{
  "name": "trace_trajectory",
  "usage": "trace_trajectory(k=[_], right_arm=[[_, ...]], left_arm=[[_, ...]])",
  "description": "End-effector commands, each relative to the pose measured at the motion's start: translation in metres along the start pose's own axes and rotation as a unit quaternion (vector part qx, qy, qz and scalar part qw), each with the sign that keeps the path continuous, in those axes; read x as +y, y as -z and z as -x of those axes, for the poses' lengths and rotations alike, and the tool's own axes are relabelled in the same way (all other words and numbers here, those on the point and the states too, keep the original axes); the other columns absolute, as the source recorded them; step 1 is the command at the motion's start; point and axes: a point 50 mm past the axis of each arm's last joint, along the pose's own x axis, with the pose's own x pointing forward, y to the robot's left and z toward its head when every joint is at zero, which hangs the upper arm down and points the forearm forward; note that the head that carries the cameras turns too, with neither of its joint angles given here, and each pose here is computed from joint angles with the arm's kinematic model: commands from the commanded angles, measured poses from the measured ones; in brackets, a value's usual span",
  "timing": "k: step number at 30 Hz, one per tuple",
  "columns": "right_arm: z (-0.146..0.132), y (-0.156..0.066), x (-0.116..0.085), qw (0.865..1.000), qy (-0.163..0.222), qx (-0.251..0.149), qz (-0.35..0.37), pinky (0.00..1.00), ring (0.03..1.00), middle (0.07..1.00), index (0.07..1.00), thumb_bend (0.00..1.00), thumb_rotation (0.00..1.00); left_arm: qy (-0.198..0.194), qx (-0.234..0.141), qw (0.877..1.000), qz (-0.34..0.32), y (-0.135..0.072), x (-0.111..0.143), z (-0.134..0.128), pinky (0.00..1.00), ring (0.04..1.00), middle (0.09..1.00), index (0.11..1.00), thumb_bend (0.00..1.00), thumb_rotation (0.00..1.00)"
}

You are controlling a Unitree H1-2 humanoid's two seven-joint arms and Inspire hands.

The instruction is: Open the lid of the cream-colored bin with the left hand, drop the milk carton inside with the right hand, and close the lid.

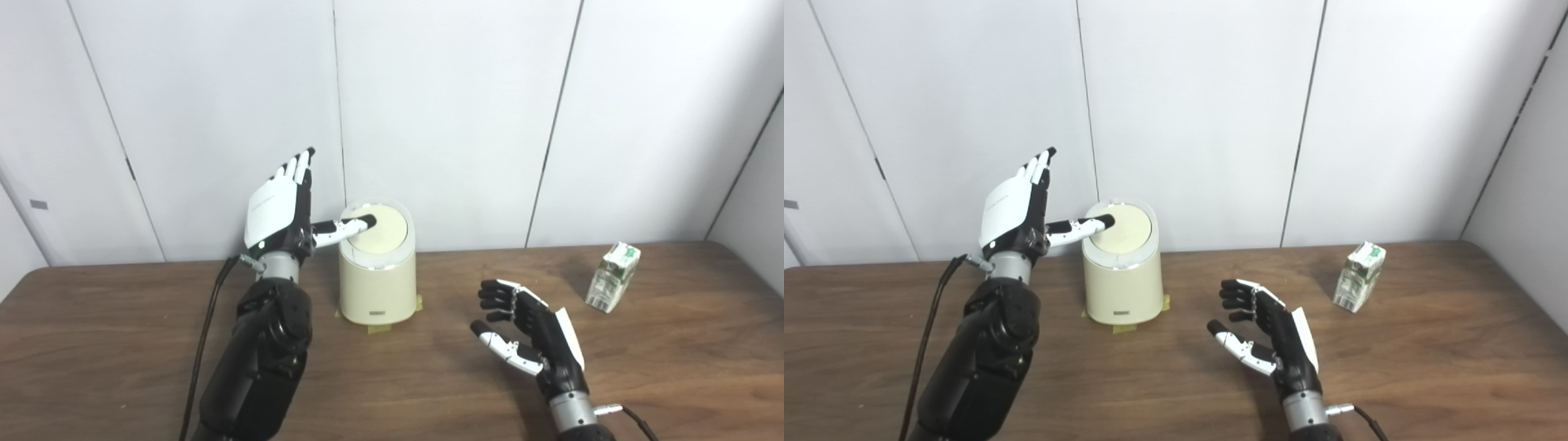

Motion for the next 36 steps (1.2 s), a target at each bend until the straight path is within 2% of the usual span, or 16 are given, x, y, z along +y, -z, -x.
trace_trajectory(k=[1,7,13,18,22,27,29,36], right_arm=[[0.01,0.01,0.006,1.0,-0.003,0.025,-0.009,0.62,0.69,0.708,0.703,0.32,0.24],[0.009,0.011,0.009,1.0,-0.005,0.026,0.0,0.61,0.684,0.703,0.699,0.31,0.22],[0.007,0.012,0.015,1.0,-0.005,0.026,0.002,0.62,0.687,0.703,0.692,0.31,0.22],[0.007,0.011,0.017,1.0,-0.005,0.028,0.008,0.62,0.691,0.708,0.697,0.3,0.24],[0.007,0.011,0.018,1.0,-0.003,0.028,0.012,0.62,0.688,0.701,0.691,0.31,0.24],[0.006,0.01,0.018,0.999,-0.003,0.04,0.021,0.63,0.69,0.702,0.691,0.31,0.31],[0.005,0.009,0.018,0.999,-0.004,0.042,0.023,0.62,0.689,0.701,0.692,0.31,0.31],[0.005,0.009,0.018,0.999,-0.003,0.041,0.032,0.61,0.681,0.694,0.686,0.31,0.28]], left_arm=[[-0.048,-0.03,0.998,-0.001,-0.028,0.021,-0.019,1.0,1.0,1.0,1.0,0.8,0.46],[-0.042,-0.013,0.999,-0.011,-0.028,0.012,-0.033,1.0,1.0,1.0,1.0,0.8,0.45],[-0.024,0.018,1.0,0.008,-0.02,0.001,-0.046,1.0,1.0,1.0,1.0,0.77,0.39],[-0.014,0.029,0.999,-0.002,-0.013,-0.013,-0.049,1.0,1.0,1.0,1.0,0.79,0.43],[-0.01,0.03,0.999,-0.008,-0.009,-0.018,-0.049,1.0,1.0,1.0,1.0,0.8,0.42],[0.002,0.027,0.999,-0.031,-0.004,-0.023,-0.046,1.0,1.0,1.0,1.0,0.84,0.46],[0.008,0.027,0.999,-0.032,-0.001,-0.025,-0.045,1.0,1.0,1.0,1.0,0.85,0.47],[0.011,0.029,0.999,-0.035,0.001,-0.026,-0.043,1.0,1.0,1.0,1.0,0.81,0.6]])
